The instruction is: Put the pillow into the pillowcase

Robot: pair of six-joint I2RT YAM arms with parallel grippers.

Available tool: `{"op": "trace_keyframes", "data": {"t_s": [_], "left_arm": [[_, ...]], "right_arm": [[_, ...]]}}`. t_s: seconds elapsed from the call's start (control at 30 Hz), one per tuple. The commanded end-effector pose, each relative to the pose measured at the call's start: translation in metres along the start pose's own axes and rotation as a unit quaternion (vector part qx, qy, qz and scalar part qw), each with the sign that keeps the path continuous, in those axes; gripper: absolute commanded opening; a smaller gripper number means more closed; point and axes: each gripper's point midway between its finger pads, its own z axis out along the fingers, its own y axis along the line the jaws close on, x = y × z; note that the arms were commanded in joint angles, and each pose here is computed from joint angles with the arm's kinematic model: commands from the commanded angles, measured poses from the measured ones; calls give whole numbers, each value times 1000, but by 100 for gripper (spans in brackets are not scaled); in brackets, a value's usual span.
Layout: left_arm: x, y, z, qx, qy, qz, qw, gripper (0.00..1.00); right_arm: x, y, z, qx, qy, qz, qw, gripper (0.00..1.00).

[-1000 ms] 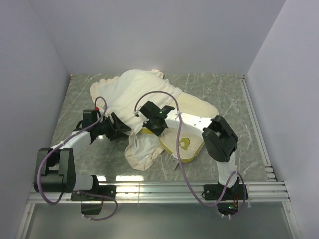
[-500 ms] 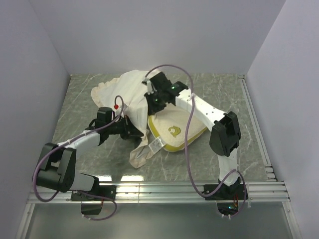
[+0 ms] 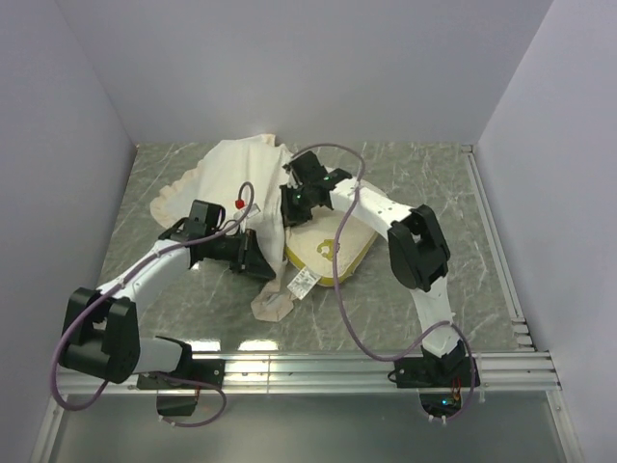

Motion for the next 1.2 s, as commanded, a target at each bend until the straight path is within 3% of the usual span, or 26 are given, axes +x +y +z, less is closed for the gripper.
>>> {"op": "trace_keyframes", "data": {"t_s": [0.0,0.07,0.13,0.2,0.23,0.27,0.33,0.37,0.47,0.63,0.7,0.87,0.9,0.93,1.0,1.17], "left_arm": [[17,-47,-21,44,37,83,995,41],[0,-50,-33,-9,18,158,987,51],[-18,-39,-44,-77,-9,251,965,67],[-31,-54,-48,-98,-52,333,936,99],[-32,-55,-47,-113,-59,360,924,99],[-29,-54,-45,-133,-64,382,912,99],[-36,-54,-43,-147,-88,409,896,99],[-35,-46,-42,-169,-95,414,889,99],[-42,-45,-41,-195,-117,449,864,99],[-59,-52,-29,-248,-137,507,814,99],[-56,-62,-3,-241,-117,523,809,99],[-60,-57,71,-267,-64,509,816,99],[-62,-57,82,-271,-69,490,825,99],[-74,-54,95,-293,-76,483,822,99],[-86,-65,114,-301,-96,469,824,99],[-117,-86,157,-316,-120,457,823,99]], "right_arm": [[-22,39,26,-85,-52,21,995,0],[-20,39,25,-88,-50,26,995,0],[-20,38,23,-94,-48,29,994,0],[-15,40,25,-111,-35,24,993,0],[-11,48,22,-134,-23,18,990,10],[-8,52,21,-147,-14,8,989,30],[-5,58,7,-160,3,-13,987,48],[-9,64,-9,-167,-4,-46,985,62],[-2,63,-47,-163,12,-99,982,80],[69,18,-72,-109,125,-119,979,80],[67,3,-99,-113,106,-108,982,81],[-6,-35,-188,-88,-51,-50,994,84],[-25,-70,-206,-64,-95,-13,993,84],[-30,-77,-225,-57,-126,-2,990,84],[-32,-120,-245,-26,-164,53,985,84],[-7,-160,-270,16,-184,81,979,84]]}}
